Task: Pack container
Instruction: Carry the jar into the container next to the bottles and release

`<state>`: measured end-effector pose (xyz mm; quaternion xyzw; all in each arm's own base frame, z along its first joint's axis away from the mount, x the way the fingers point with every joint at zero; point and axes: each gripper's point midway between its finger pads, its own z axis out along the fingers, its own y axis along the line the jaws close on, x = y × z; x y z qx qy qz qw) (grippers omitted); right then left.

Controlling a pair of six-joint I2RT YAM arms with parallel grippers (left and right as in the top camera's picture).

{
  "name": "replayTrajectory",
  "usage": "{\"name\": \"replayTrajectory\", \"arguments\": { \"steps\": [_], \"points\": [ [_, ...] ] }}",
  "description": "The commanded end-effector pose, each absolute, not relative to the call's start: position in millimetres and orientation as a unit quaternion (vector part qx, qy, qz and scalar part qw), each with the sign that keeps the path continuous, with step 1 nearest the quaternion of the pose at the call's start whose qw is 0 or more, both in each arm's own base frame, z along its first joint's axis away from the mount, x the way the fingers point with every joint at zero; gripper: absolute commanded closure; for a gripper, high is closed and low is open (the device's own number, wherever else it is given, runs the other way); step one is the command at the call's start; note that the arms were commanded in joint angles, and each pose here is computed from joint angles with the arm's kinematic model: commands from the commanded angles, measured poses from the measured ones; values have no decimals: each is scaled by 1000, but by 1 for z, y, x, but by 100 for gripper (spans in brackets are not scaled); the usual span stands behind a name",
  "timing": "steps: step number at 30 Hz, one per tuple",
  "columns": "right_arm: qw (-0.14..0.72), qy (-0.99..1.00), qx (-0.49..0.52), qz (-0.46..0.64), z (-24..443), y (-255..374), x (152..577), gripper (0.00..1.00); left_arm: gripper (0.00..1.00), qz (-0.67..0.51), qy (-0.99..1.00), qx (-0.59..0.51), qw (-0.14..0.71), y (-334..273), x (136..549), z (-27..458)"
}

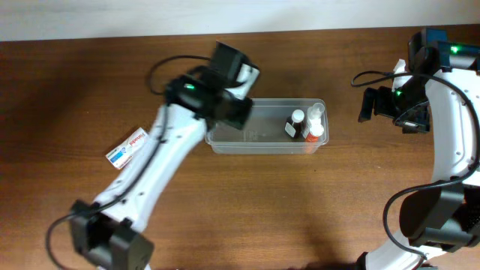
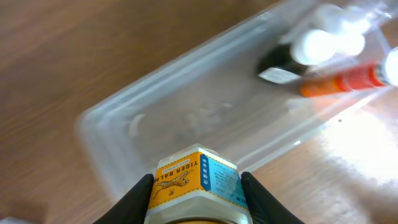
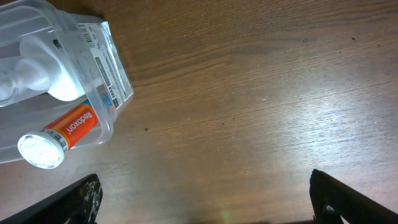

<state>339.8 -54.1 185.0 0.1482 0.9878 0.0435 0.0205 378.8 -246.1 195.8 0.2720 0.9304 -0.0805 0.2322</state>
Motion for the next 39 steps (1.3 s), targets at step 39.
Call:
{"name": "replayTrajectory", "arguments": {
  "steps": [39],
  "points": [
    [28, 988, 145, 48, 190, -52, 337, 1, 72, -137, 959, 186, 163, -342, 394, 54]
  ]
}}
